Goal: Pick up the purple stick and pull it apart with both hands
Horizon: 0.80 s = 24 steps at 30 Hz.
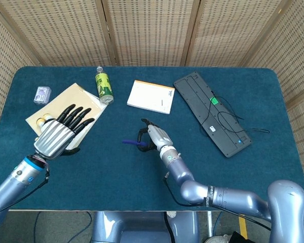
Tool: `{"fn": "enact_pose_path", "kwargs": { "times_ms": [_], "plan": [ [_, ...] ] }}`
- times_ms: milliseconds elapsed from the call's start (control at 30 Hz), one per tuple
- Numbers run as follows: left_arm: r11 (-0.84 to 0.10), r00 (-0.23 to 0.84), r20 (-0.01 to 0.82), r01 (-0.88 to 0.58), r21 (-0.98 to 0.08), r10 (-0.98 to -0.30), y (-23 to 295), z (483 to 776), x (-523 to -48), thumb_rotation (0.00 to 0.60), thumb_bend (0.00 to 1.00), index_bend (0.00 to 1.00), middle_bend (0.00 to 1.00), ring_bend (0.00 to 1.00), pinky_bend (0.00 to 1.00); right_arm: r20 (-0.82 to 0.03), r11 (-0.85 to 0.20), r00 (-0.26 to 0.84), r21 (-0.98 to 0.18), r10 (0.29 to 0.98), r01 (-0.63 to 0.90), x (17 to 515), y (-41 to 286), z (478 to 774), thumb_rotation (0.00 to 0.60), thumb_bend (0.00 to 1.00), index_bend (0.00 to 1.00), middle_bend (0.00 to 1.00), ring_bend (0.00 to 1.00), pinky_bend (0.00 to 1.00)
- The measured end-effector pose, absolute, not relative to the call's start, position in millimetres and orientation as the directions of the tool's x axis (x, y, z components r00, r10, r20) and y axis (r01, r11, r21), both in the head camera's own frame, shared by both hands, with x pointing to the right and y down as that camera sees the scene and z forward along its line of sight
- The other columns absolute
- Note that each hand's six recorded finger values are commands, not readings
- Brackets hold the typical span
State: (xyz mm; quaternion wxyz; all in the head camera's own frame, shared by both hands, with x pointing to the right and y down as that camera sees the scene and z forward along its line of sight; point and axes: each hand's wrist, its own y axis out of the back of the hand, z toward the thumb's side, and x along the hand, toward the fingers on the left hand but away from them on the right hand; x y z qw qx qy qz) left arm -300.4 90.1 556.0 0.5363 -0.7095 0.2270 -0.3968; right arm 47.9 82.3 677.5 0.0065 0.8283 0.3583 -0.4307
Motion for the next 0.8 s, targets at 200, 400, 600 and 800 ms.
{"fn": "enact_pose_path", "kwargs": {
  "times_ms": [200, 400, 600, 800],
  "plan": [
    [-0.313, 0.640, 0.330, 0.145, -0.939, -0.694, 82.6, 574.5, -258.3, 0.600, 0.03, 0.28, 0.00, 0.00, 0.00, -0.723, -0.739, 0.373, -0.279, 0.582, 0.613, 36.2, 76.6, 671.3, 0.600, 0.59, 0.69, 0.11, 0.00, 0.00],
    [-0.320, 0.671, 0.312, 0.116, -0.940, -0.673, 84.5, 594.3, -220.5, 0.600, 0.11, 0.39, 0.00, 0.00, 0.00, -0.726, -0.734, 0.369, -0.270, 0.580, 0.623, 37.7, 73.8, 667.0, 0.600, 0.59, 0.69, 0.11, 0.00, 0.00],
    [-0.316, 0.682, 0.285, 0.084, -0.945, -0.673, 89.9, 612.8, -193.0, 0.600, 0.19, 0.46, 0.00, 0.00, 0.00, -0.733, -0.733, 0.363, -0.263, 0.575, 0.628, 42.8, 75.2, 668.2, 0.600, 0.59, 0.69, 0.11, 0.00, 0.00],
    [-0.298, 0.666, 0.249, 0.042, -0.954, -0.703, 88.7, 621.5, -182.8, 0.600, 0.23, 0.51, 0.00, 0.00, 0.00, -0.741, -0.739, 0.362, -0.259, 0.565, 0.622, 47.9, 79.8, 671.8, 0.600, 0.60, 0.69, 0.11, 0.00, 0.00]
  ]
}}
